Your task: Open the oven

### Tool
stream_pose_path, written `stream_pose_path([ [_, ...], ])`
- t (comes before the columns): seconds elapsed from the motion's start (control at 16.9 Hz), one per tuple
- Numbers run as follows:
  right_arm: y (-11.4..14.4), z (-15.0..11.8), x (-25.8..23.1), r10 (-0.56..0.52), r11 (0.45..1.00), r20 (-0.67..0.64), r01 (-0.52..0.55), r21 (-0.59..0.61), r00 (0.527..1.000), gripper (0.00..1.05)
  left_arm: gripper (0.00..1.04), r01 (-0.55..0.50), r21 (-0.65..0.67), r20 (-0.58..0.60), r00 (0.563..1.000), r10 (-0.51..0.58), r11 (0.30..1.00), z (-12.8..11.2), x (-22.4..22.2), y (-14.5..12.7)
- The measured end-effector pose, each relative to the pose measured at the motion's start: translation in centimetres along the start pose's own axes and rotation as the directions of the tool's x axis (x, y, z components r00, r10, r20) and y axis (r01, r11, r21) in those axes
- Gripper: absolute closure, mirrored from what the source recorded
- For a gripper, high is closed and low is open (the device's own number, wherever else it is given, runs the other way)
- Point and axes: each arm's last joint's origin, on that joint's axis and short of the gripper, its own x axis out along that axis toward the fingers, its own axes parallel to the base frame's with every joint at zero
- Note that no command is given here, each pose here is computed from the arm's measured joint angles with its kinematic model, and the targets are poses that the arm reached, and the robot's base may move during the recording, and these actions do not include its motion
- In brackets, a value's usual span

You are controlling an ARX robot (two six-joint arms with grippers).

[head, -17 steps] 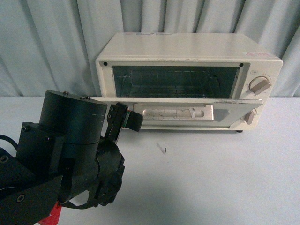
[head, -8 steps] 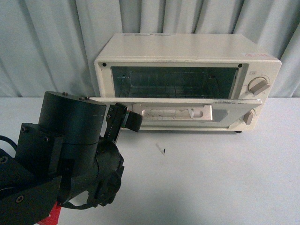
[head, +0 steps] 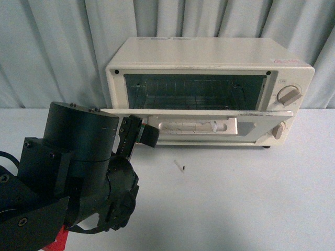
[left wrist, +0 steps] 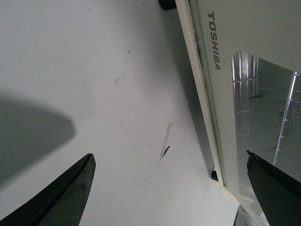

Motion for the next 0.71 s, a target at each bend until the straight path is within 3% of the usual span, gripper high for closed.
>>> stream_pose_path([
  [0.06,0.0,0.0,0.0,0.000,1.000,0.000,0.000,0.000,1.000,0.30,0.07,0.018,0.013,0.017,1.000,-0.018,1.000,0.0,0.0,-0.1],
  [0.18,0.0,0.0,0.0,0.000,1.000,0.000,0.000,0.000,1.000,0.08,0.07,0.073,0.174,0.154,0.983,-0.100,0.982,0.2,-0.8,0.1],
  [0.24,0.0,0.0,0.0,0.000,1.000,0.000,0.000,0.000,1.000,0.05,0.07,0.054,0.242,0.164,0.982,-0.096,0.969,0.6,-1.5,0.5],
  [0.41,0.0,0.0,0.0,0.001,1.000,0.000,-0.001,0.000,1.000,0.06,0.07,0.036,0.299,0.193,0.976,-0.098,0.954,1.8,-3.8,1.3],
  [0.71,0.0,0.0,0.0,0.001,1.000,0.000,-0.001,0.000,1.000,0.06,0.07,0.025,0.271,0.248,0.964,-0.095,0.962,4.1,-5.6,1.8],
])
